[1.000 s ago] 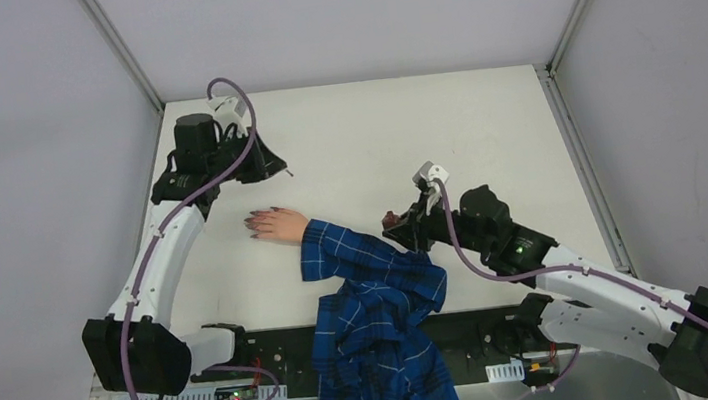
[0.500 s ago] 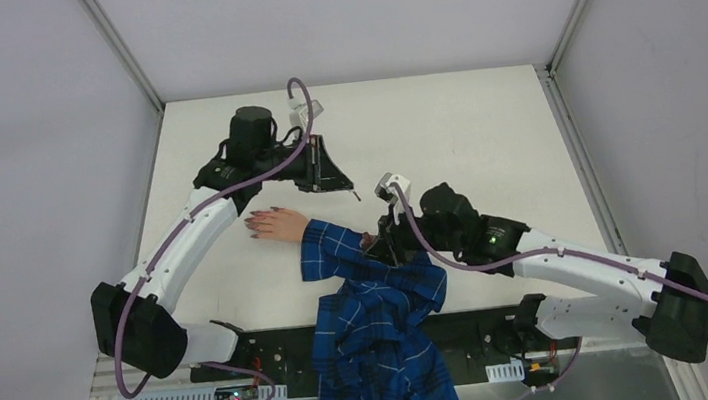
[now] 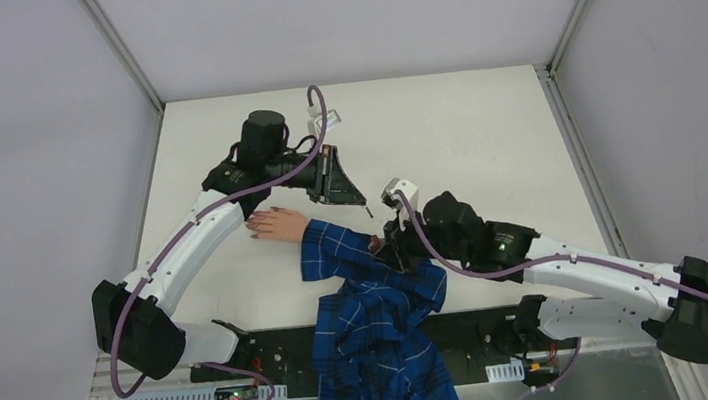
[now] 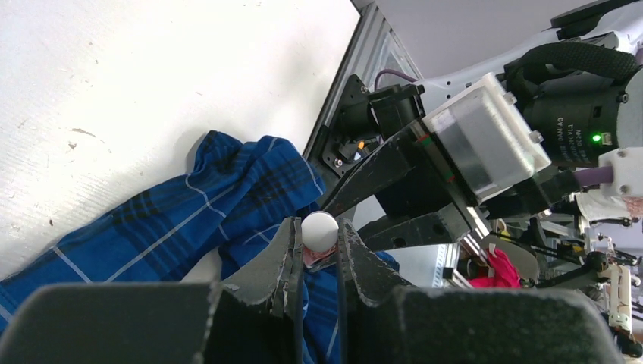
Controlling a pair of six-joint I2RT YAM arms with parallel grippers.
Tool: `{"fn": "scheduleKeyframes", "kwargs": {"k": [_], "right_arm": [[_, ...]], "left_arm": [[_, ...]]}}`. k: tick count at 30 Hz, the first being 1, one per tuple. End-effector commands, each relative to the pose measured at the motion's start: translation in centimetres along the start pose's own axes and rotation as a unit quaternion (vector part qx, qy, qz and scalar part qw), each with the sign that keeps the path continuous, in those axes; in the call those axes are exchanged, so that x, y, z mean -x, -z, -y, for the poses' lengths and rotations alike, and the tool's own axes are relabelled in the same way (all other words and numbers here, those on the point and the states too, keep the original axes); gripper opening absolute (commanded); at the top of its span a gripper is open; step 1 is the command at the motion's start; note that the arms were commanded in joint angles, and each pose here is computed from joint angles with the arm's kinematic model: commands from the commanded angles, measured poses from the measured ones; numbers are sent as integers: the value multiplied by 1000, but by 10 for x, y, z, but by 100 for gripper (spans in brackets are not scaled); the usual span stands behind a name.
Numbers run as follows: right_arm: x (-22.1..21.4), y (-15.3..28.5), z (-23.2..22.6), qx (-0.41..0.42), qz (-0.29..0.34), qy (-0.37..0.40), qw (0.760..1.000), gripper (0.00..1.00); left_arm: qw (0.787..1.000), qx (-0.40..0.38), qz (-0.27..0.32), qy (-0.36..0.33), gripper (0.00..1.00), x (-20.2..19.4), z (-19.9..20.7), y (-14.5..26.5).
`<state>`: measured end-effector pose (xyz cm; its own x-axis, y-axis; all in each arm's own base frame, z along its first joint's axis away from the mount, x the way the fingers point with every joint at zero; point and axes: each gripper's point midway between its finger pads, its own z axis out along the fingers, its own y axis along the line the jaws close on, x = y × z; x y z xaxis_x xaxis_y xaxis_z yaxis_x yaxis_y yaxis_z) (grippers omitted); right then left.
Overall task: Paint the nails
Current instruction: Close the nail polish bottle.
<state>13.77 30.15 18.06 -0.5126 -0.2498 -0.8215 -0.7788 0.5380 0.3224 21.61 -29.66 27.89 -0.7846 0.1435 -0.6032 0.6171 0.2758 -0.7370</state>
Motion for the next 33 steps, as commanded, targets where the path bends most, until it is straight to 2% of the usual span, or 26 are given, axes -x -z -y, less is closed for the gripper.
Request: {"fn": "scheduleKeyframes", "kwargs": {"k": [1,9,11,33], "right_arm": [[36,16,-6,-6,59,4,998,0],[45,17,-4,-15,64,18,998,0],[47,16,4,-38,68,17,997,0],[41,13,9,-46,55,16,997,0]], "left_arm": [[999,-18,6,-30,0,0,12,2],[999,-24,-15,-22,0,-9,11,-9],[999,-26,-17,-28,0,-11,12,-11],[998,-1,5,-55,0,-8,13,-6]]}}
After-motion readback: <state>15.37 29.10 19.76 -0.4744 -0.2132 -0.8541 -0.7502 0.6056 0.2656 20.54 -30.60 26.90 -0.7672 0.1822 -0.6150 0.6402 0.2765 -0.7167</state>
